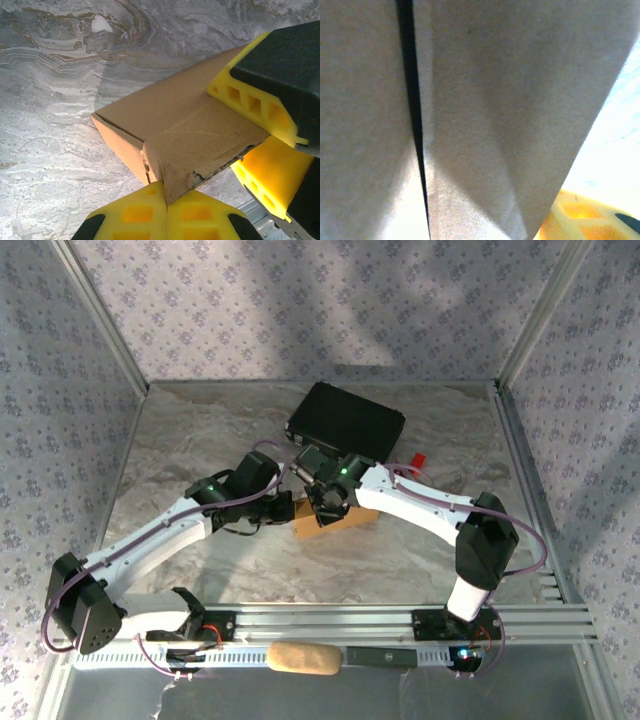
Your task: Fold the paper box
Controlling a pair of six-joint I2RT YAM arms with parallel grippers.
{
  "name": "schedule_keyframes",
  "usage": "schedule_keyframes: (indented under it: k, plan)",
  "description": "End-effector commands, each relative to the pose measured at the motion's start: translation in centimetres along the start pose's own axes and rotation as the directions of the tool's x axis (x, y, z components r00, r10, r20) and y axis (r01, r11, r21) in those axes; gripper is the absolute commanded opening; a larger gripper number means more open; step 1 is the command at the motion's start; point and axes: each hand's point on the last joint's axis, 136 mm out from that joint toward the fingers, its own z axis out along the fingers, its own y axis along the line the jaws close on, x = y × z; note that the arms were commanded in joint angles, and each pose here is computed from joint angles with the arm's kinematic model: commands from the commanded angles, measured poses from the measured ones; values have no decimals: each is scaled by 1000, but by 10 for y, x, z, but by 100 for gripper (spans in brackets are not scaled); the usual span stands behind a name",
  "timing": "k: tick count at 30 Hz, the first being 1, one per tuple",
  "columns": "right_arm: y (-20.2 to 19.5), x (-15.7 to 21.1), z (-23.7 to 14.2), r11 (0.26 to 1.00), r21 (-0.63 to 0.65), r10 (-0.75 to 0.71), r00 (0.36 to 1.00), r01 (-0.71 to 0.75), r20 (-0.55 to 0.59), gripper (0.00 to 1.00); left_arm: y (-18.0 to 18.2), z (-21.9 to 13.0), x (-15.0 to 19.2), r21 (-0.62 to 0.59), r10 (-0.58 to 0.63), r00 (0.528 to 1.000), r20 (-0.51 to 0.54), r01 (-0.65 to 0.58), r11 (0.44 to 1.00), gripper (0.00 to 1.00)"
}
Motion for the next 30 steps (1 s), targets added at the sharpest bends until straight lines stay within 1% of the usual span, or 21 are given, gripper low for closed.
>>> schedule_keyframes:
  k: [1,8,9,12,15,17,22,23,24,27,28,29,30]
  plan:
    - [-17,-3,16,988,68,137,990,-138,25,51,16,9,16,-64,-7,999,-44,5,998,3]
    - [-18,-4,16,988,71,137,990,-138,23,51,16,13,18,-82,6,999,-50,-11,997,3]
    - [-18,-4,16,988,71,136,990,-137,23,51,20,12,22,-104,6,998,-67,-13,995,3]
    - [-18,-4,16,988,71,136,990,-137,25,51,25,12,25,-143,18,997,-75,-29,989,3]
    - [-18,-5,15,988,70,137,990,-138,25,51,24,13,26,-154,29,996,-79,-41,987,3]
    - [-18,-5,15,988,71,138,990,-140,26,51,23,12,26,-160,36,997,-74,-48,986,5]
    - [-20,-6,17,987,78,136,990,-138,29,51,9,1,18,-141,63,998,-22,-66,988,33]
    - [-20,-6,17,987,79,136,990,-138,29,51,6,-2,17,-130,70,998,-9,-70,989,37]
    - [-20,-6,17,988,77,136,990,-137,27,51,1,-7,14,-117,73,997,9,-71,991,45]
    - [-21,-6,18,988,77,134,990,-136,29,51,-12,-22,7,-57,61,996,72,-57,997,50]
    - [-21,-6,18,988,78,135,990,-137,29,51,-15,-27,6,-34,54,994,92,-52,998,55]
    - [-21,-6,19,988,77,135,990,-137,28,50,-19,-33,4,-11,46,992,113,-45,999,58]
    - [-21,-6,19,988,77,135,990,-137,28,50,-19,-38,4,4,31,991,131,-32,999,58]
